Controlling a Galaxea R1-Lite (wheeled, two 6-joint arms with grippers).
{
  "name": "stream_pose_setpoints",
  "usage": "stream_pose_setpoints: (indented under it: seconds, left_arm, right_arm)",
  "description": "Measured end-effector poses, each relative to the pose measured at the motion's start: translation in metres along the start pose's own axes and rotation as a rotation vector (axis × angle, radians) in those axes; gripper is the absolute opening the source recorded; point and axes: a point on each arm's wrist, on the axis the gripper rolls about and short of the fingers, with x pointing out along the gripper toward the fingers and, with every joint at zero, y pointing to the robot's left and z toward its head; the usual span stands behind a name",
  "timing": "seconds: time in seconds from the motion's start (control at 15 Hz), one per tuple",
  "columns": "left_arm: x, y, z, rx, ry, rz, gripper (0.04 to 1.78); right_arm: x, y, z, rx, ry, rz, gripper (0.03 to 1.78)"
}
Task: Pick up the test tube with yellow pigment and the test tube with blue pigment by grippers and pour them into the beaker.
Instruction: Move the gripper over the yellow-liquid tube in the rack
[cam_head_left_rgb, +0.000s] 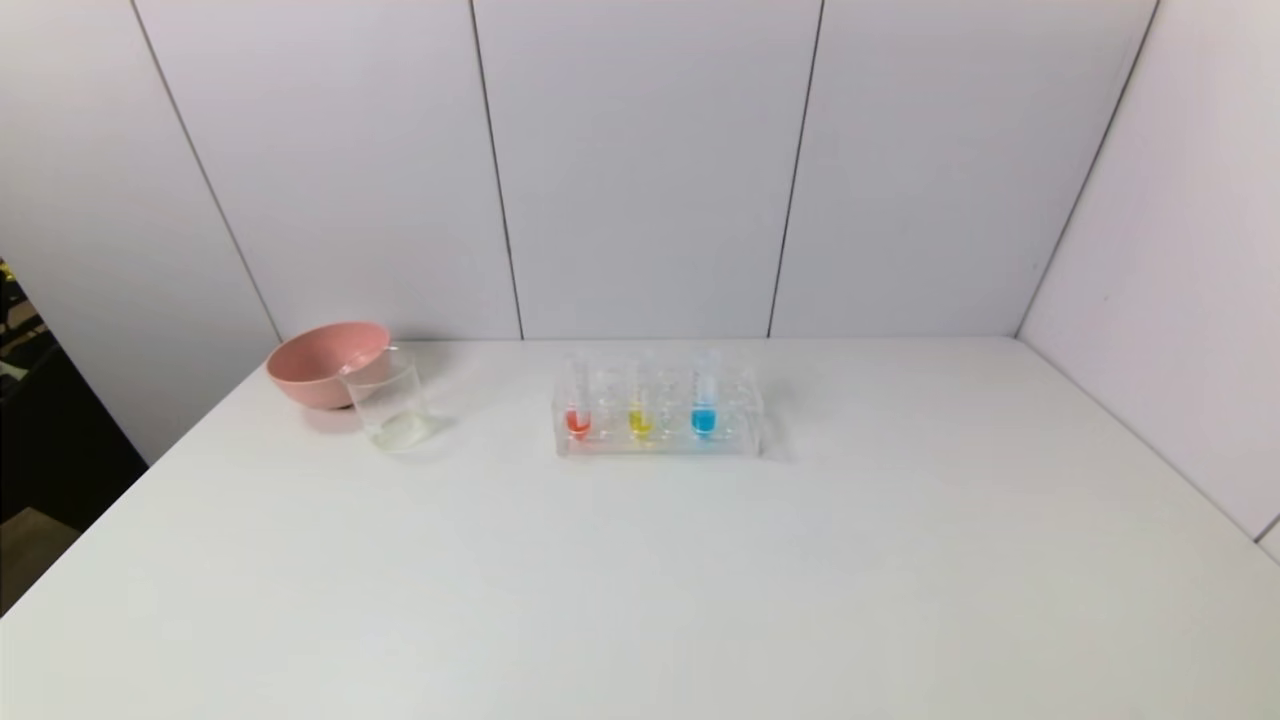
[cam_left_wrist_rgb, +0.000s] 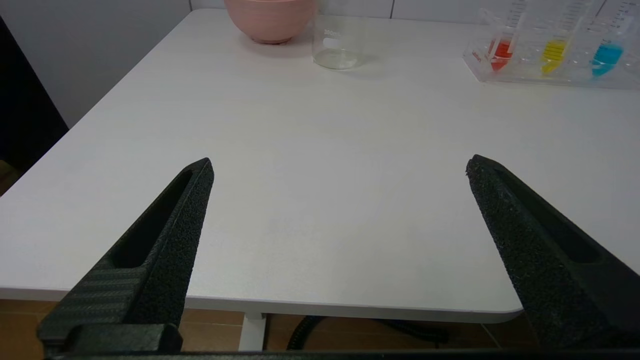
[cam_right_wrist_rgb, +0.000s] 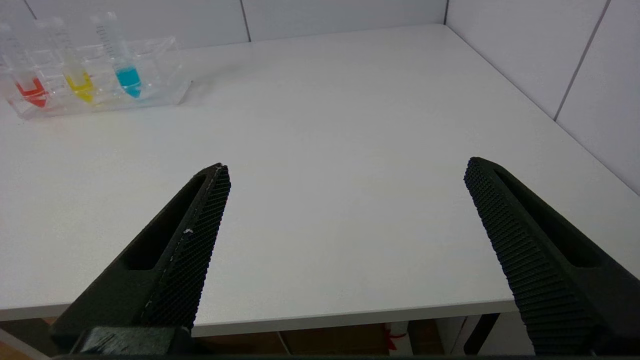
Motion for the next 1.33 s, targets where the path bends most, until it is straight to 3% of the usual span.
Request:
stream_pose_setpoints:
  seconds: [0.8,1.33]
  left_arm:
    - [0.000,0.000,0.000,0.010,-0.001,0.002,1.76]
    - [-0.008,-0.007,0.071,0.006,-0.069,-0.077,1.76]
  right_arm:
    - [0.000,0.000,0.000,0.000,0.000,0.000,1.71]
    - [0.000,0.000,0.000,0.000,0.000,0.000,1.71]
